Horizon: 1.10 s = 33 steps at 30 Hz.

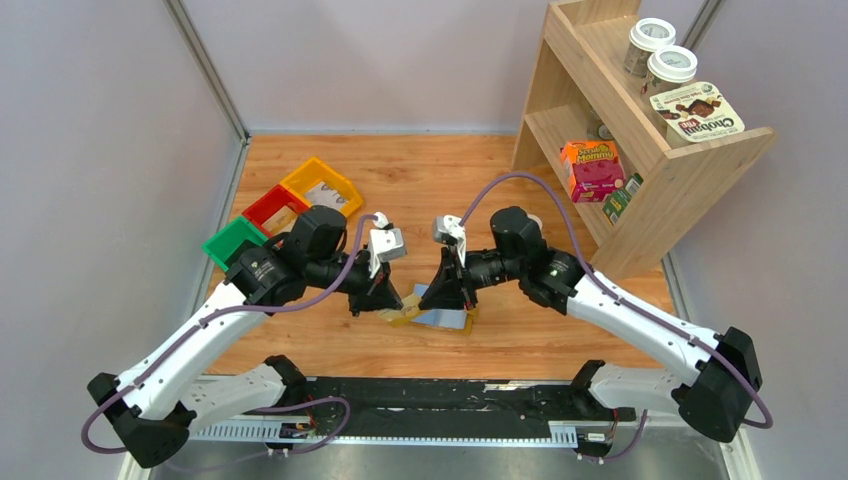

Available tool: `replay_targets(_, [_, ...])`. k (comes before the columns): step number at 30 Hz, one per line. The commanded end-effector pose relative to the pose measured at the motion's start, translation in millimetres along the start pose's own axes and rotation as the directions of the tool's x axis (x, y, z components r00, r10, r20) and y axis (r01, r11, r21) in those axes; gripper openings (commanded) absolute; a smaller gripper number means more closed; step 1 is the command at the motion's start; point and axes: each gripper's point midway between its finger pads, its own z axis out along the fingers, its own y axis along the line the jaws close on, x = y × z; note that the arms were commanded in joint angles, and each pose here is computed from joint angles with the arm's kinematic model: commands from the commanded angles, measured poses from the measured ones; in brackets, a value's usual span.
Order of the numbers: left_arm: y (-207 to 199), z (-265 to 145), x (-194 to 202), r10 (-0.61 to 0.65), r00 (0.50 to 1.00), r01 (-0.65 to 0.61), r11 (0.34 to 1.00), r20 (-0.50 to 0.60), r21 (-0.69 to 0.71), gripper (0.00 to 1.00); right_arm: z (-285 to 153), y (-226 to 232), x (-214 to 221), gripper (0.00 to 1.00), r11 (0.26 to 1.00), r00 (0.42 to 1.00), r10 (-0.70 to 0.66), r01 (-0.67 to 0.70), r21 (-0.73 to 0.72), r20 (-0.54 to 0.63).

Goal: Take the credit cards out of the card holder
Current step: Place the credit card in the storage box.

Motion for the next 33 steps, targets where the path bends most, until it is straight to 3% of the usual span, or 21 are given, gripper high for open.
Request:
replay_targets(1, [-4, -8, -23, 0.055, 0.995, -0.055, 0.998, 0.078, -0.006, 0.04, 2, 4, -20, 0.00, 1.000, 0.999, -0.016, 0.017, -0.023, 0.042])
replay_targets(2, [-1, -9, -25, 0.053, 0.995, -0.051, 0.998, 0.086, -0.028, 0.08, 3, 4, -19, 0.00, 1.000, 0.999, -0.004, 0.005, -0.024, 0.044])
replay_targets(5, [11, -14, -34, 0.033, 0.988, -0.013, 0.992, 0.151, -0.128, 0.31, 3, -4, -21, 0.00, 0.999, 0.996, 0.030, -0.031, 0.019, 0.081])
replay_targets(8, [27, -29, -42, 0.003, 0.967, 0.067, 0.963, 0.256, -0.263, 0.61, -2, -20, -28, 0.00, 0.991, 0.983, 0.092, -0.106, 0.080, 0.159])
replay_targets(12, [54, -57, -53, -0.032, 0.885, 0.256, 0.868, 0.465, -0.426, 0.77, -16, -48, -32, 0.00, 0.950, 0.934, 0.226, -0.274, 0.149, 0.278])
replay_targets(15, [67, -72, -56, -0.036, 0.801, 0.374, 0.809, 0.597, -0.453, 0.81, -25, -59, -36, 0.00, 0.911, 0.875, 0.306, -0.384, 0.152, 0.376])
replay_targets(20, [70, -74, -50, -0.119, 0.622, 0.532, 0.790, 0.774, -0.306, 0.81, -34, -63, -47, 0.00, 0.876, 0.779, 0.365, -0.472, 0.094, 0.510])
replay_targets(25, [67, -53, -44, -0.205, 0.564, 0.556, 0.810, 0.800, -0.185, 0.81, -42, -61, -56, 0.00, 0.856, 0.698, 0.397, -0.515, 0.034, 0.595])
replay_targets(33, [67, -42, -48, -0.275, 0.492, 0.578, 0.812, 0.826, -0.074, 0.81, -48, -53, -63, 0.00, 0.844, 0.631, 0.438, -0.534, -0.051, 0.641])
